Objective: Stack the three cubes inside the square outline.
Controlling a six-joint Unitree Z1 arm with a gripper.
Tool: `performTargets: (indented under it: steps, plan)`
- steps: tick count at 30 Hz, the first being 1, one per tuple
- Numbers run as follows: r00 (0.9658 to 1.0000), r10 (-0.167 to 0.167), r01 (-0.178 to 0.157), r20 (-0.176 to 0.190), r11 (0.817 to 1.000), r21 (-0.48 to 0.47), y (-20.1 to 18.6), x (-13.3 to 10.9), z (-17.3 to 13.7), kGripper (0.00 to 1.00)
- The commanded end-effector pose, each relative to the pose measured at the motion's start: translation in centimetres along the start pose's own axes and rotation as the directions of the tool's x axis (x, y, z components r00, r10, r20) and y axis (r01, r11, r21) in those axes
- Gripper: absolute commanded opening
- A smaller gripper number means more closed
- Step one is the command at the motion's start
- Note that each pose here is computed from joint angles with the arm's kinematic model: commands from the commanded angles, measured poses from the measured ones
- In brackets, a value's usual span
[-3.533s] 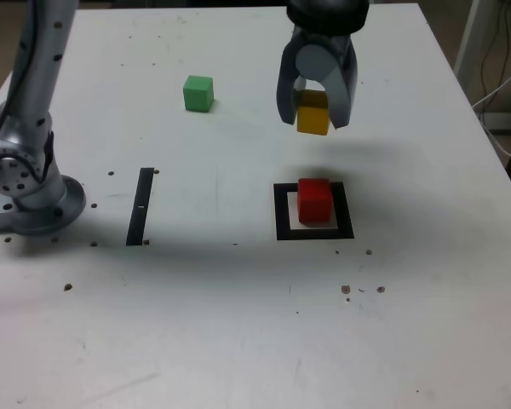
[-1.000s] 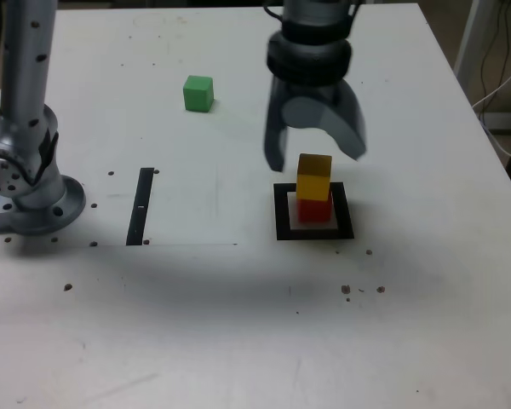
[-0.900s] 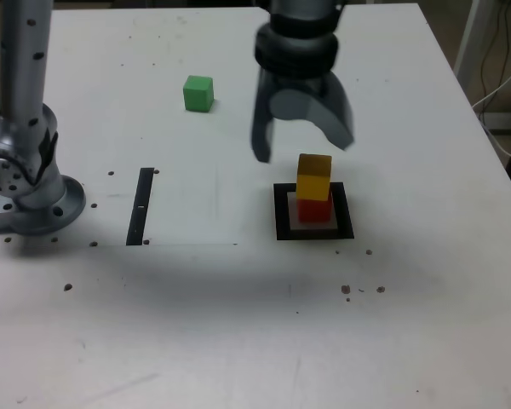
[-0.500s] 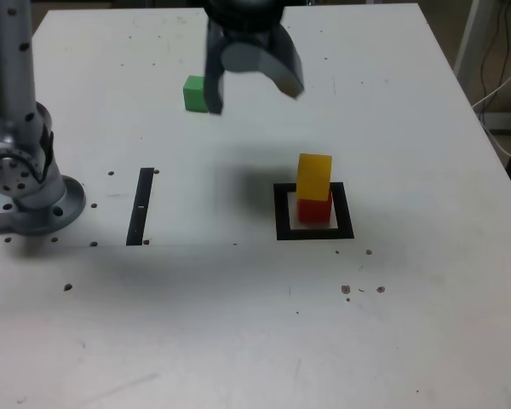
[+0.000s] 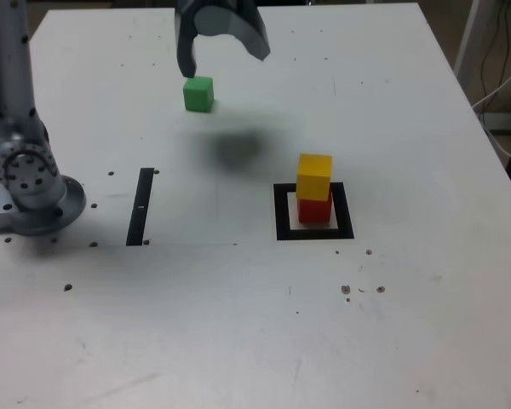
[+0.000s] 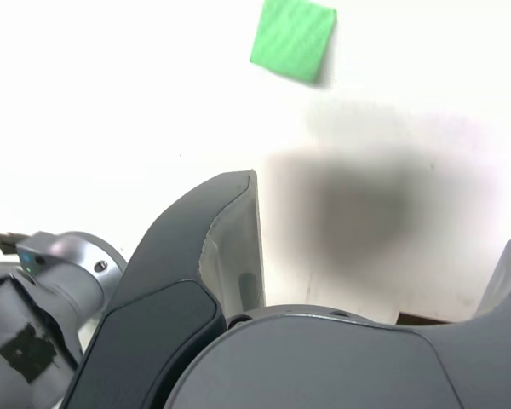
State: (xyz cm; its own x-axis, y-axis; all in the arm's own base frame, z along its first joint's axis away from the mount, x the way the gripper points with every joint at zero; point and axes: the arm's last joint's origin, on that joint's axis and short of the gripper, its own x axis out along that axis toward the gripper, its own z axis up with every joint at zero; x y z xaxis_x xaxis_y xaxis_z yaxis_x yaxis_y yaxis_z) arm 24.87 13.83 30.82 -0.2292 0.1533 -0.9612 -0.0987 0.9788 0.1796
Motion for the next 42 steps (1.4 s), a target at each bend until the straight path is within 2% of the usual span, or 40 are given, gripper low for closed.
performTargets:
  steps: [1, 7, 14, 24, 29, 33, 42]
  plan:
    - [0.9998, -0.009, 0.009, -0.015, 1.000, -0.003, 1.5, 0.6, 0.0, 1.00]
    - [0.9980, -0.038, 0.038, -0.050, 0.999, 0.005, 5.0, 2.3, -0.4, 1.00]
    - [0.9961, -0.048, 0.054, -0.074, 0.995, 0.085, 7.3, 3.4, -0.2, 0.99]
    - [0.9946, -0.046, 0.069, -0.093, 0.964, 0.257, 8.5, 4.3, -0.1, 0.99]
    - [0.9931, -0.051, 0.079, -0.106, 0.957, 0.280, 8.7, 4.8, 0.3, 0.99]
    - [0.9904, -0.063, 0.096, -0.123, 0.955, 0.280, 8.9, 5.6, 0.7, 0.99]
    - [0.9815, -0.094, 0.139, -0.167, 0.950, 0.280, 9.5, 8.1, 2.2, 0.96]
